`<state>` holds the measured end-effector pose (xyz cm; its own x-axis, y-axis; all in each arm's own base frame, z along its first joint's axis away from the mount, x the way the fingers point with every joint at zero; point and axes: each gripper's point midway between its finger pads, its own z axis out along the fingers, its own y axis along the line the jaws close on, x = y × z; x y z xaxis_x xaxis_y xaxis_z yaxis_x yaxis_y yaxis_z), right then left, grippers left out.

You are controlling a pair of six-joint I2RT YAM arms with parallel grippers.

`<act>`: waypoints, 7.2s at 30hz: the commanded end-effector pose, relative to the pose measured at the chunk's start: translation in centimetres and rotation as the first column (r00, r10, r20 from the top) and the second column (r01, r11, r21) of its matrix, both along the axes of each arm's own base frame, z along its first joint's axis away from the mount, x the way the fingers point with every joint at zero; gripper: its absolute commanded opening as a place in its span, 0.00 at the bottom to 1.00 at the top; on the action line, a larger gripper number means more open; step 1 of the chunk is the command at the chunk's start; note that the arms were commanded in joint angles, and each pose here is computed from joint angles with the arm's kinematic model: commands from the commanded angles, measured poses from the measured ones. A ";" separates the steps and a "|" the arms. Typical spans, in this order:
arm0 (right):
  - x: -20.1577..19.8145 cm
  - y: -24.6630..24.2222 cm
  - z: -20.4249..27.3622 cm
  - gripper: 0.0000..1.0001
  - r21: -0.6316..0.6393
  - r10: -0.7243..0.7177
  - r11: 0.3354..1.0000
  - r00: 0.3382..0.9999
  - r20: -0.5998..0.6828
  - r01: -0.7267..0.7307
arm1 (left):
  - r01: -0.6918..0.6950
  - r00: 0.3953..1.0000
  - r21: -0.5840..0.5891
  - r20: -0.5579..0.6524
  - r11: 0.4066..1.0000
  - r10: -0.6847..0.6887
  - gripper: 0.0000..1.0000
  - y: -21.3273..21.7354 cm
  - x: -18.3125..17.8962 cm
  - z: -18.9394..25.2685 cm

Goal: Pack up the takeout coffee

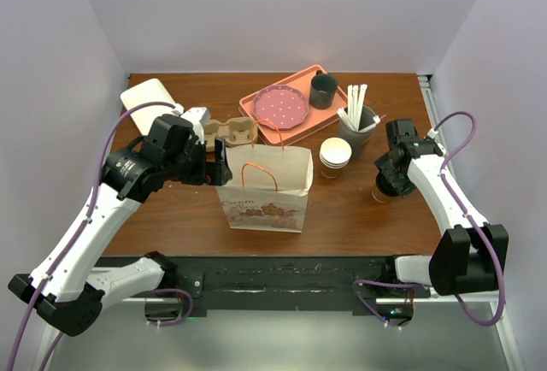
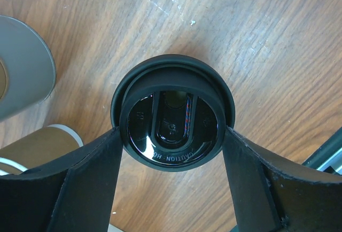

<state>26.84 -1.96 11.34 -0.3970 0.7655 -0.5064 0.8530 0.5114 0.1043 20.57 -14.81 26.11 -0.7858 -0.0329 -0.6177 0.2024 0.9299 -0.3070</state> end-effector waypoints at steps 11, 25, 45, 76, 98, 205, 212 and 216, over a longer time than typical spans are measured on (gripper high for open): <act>1.0 -0.6 0.8 0.63 -0.049 0.070 0.996 0.997 0.015 -0.070 | -0.025 0.999 0.050 0.047 0.998 0.022 0.99 1.0 0.6 0.9; -0.2 -0.5 10.6 0.42 -0.177 0.491 0.855 0.871 -0.026 -0.488 | 0.001 1.000 0.084 0.014 0.996 -0.002 0.82 0.6 1.1 0.7; -4.8 15.9 31.6 0.32 -0.311 0.930 0.229 0.113 0.349 -0.922 | 0.066 0.996 0.050 0.055 0.997 -0.069 0.42 -2.5 4.7 3.2; -11.9 26.9 30.4 0.28 -0.399 0.851 -0.287 -0.423 0.311 -0.871 | 0.092 0.982 -0.233 0.180 0.968 -0.051 0.00 -4.6 2.7 4.2; -11.7 32.8 33.3 0.27 -0.497 0.829 -0.292 -0.475 0.294 -0.817 | 0.046 0.997 -0.150 0.068 0.988 -0.036 0.00 -3.6 2.2 2.7; -8.5 32.9 16.8 0.18 -0.474 0.837 -0.534 -0.516 -0.182 -0.700 | 0.085 0.987 -0.252 0.154 0.964 -0.047 0.47 -4.3 1.6 0.0; -10.7 31.9 14.6 0.18 -0.439 0.826 -0.555 -0.528 -0.195 -0.707 | 0.126 0.986 -0.202 0.132 0.971 -0.100 0.61 -3.9 0.7 0.3; -11.0 31.4 14.4 0.18 -0.437 0.826 -0.556 -0.527 -0.198 -0.708 | 0.192 0.976 -0.199 0.141 0.961 -0.166 0.62 -4.3 0.0 0.6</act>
